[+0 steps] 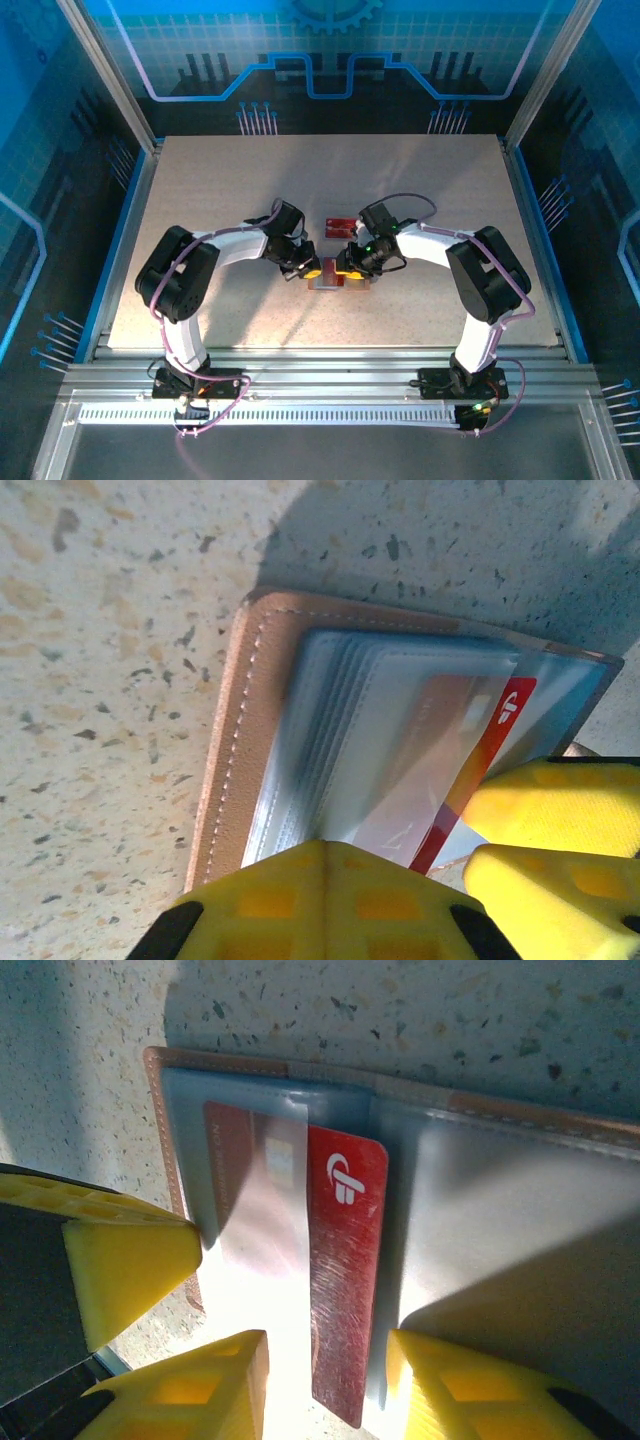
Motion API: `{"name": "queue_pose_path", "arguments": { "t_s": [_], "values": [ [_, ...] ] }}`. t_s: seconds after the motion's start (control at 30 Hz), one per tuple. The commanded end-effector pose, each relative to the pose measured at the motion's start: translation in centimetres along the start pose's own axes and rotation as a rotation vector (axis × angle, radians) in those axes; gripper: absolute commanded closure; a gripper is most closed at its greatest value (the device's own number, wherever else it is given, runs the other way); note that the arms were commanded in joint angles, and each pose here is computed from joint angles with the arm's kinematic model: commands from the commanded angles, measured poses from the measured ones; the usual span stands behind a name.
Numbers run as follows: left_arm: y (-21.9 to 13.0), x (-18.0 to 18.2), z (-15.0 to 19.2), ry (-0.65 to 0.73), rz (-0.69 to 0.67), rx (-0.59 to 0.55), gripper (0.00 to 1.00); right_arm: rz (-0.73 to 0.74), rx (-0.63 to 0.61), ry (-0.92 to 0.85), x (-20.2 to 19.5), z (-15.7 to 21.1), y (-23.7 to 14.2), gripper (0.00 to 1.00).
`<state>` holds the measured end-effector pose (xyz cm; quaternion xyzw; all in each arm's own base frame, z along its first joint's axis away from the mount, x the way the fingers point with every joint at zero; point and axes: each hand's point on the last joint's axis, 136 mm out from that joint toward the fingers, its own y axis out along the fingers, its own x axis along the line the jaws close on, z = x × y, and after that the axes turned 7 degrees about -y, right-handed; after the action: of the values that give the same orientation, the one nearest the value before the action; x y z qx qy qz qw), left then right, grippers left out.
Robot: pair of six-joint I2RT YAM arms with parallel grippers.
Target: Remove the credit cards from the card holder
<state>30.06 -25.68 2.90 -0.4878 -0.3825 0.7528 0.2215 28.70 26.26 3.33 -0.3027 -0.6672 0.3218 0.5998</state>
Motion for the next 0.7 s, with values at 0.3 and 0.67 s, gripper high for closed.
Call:
{"name": "queue_pose_path", "arguments": {
  "t_s": [0.3, 0.67],
  "values": [
    [0.8, 0.5, 0.5, 0.013, -0.048, 0.023, 0.95, -0.067, -0.02, 0.029, -0.3, 0.0, -0.2, 0.7],
    [1.0, 0.8, 0.6, 0.017, -0.078, 0.026, 0.95, -0.187, -0.06, 0.078, -0.3, -0.4, -0.4, 0.79]
  ]
}}
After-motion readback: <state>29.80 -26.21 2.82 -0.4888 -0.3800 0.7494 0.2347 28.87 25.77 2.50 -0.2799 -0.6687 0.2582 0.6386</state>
